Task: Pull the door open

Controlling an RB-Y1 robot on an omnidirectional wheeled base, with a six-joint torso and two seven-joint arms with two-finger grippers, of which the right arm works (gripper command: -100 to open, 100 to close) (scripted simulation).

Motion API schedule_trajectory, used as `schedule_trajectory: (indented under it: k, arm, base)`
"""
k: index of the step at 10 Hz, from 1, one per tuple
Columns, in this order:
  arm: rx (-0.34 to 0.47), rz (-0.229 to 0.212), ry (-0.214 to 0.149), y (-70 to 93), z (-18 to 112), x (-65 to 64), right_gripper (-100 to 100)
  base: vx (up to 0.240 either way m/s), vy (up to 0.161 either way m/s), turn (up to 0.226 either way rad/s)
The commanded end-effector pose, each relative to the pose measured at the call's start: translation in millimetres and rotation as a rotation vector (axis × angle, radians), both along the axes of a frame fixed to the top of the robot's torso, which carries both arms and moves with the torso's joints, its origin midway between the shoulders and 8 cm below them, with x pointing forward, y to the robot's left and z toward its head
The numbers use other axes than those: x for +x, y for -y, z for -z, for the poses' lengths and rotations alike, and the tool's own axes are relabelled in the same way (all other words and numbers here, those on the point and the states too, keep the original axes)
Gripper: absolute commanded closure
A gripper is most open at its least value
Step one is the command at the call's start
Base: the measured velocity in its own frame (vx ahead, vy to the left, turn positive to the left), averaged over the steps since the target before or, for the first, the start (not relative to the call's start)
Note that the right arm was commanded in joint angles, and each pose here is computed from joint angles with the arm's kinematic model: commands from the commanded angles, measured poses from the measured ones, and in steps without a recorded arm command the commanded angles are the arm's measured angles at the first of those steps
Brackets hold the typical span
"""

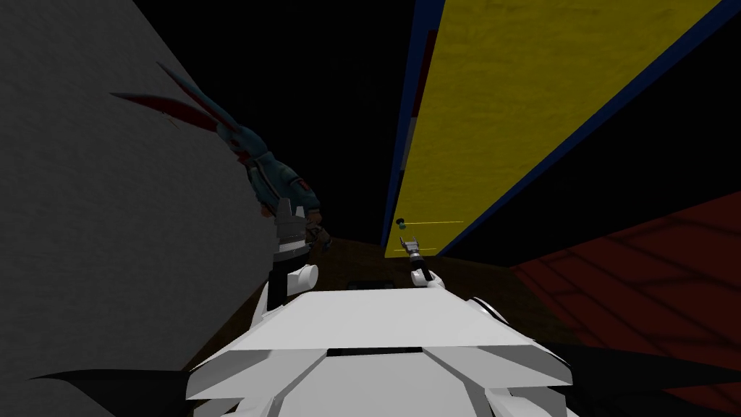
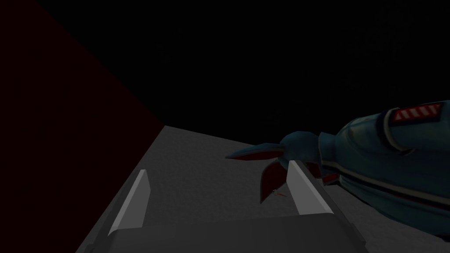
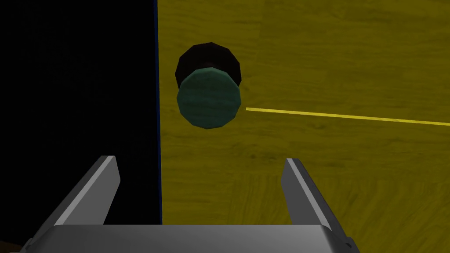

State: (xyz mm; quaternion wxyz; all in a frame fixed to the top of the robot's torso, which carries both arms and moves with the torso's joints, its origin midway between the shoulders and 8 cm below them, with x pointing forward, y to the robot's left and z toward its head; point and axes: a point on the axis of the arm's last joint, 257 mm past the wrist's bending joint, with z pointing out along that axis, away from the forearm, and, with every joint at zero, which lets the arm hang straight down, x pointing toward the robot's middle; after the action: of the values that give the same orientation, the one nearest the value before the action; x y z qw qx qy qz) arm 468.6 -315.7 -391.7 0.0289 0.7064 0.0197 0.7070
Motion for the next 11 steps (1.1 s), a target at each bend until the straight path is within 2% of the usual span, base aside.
schedule_trajectory:
  k: [1,2,3,4,6,7,8,11]
  arm:
    - [0.045,-0.001,0.000,-2.9,0.0,0.9,-100]
    - [0.069,-0.001,-0.001,-4.5,0.1,1.3,-100]
    - [0.051,-0.001,0.000,-3.2,-0.1,1.2,-100]
    - [0.057,0.021,-0.001,15.4,1.1,-5.5,-100]
    - [0.057,0.021,-0.001,15.4,1.1,-5.5,-100]
    - [0.058,0.049,0.000,39.2,1.7,-14.6,-100]
    - [0.058,0.056,0.000,45.5,1.7,-17.0,-100]
    - [0.057,0.097,0.004,80.9,0.4,-31.7,-100]
  base:
    - [-0.042,-0.026,0.011]
    - [-0.038,-0.024,0.009]
    - [-0.016,-0.011,0.002]
    - [0.109,0.065,0.173]
    - [0.118,0.045,0.030]
    - [0.156,0.032,0.186]
    - [0.184,0.025,0.175]
    - [0.208,0.027,0.120]
